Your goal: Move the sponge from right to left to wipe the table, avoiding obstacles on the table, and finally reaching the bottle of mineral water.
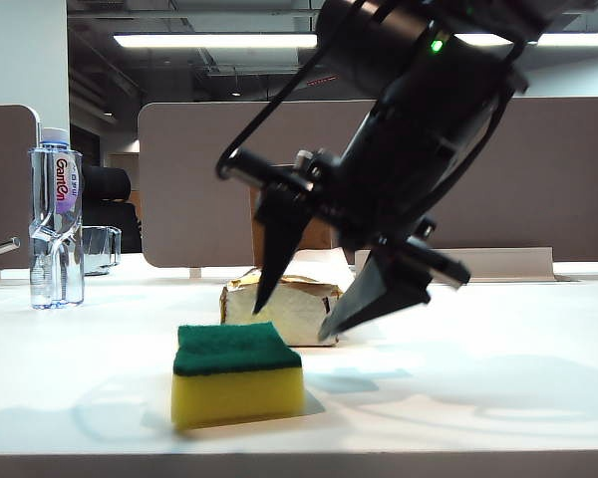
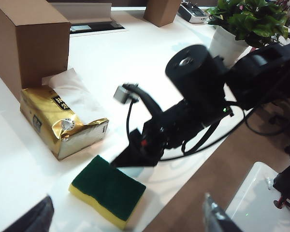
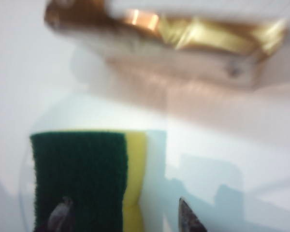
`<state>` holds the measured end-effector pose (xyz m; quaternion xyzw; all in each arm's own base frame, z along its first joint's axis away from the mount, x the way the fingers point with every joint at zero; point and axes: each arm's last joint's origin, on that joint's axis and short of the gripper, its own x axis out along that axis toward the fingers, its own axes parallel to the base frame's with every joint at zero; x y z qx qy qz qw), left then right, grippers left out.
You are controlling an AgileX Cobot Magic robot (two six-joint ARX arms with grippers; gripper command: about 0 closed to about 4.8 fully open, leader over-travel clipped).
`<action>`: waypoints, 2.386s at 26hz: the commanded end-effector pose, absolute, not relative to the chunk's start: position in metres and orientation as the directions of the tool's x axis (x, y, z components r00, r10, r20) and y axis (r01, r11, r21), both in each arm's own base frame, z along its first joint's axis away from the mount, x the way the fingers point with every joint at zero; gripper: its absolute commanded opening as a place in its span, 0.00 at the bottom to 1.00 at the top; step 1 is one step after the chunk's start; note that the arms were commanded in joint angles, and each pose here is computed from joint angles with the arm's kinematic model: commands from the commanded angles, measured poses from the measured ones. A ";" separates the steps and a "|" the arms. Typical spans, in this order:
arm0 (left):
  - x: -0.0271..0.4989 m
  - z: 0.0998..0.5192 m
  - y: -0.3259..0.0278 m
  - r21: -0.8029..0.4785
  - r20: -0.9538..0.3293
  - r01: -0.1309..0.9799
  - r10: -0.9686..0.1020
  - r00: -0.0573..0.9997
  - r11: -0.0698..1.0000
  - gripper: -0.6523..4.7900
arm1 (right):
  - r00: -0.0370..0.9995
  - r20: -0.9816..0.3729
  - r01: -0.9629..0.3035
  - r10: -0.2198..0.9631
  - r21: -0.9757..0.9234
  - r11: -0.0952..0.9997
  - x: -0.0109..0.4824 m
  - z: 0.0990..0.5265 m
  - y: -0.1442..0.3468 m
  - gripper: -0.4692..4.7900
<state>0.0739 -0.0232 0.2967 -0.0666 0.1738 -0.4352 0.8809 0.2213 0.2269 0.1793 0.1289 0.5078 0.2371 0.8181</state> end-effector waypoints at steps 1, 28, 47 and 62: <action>0.073 0.299 -0.023 -0.257 -0.238 0.750 -0.792 0.561 0.609 0.85 | 0.408 -0.755 -0.259 0.513 0.443 0.858 0.221 0.193 0.220 0.61; 0.074 0.297 -0.024 -0.248 -0.286 0.702 -0.743 0.606 0.668 0.85 | 0.618 -0.677 -0.221 0.400 0.338 0.915 0.163 0.305 0.064 0.52; 0.114 0.272 -0.031 -0.450 -0.489 0.588 -0.736 0.468 0.672 0.86 | 0.579 -0.700 -0.227 0.417 0.353 0.908 0.103 0.315 0.042 0.52; 0.178 0.223 -0.056 -0.566 -0.627 0.525 -0.746 0.226 0.635 1.00 | 0.575 -0.704 -0.227 0.417 0.353 0.908 0.103 0.314 0.042 0.53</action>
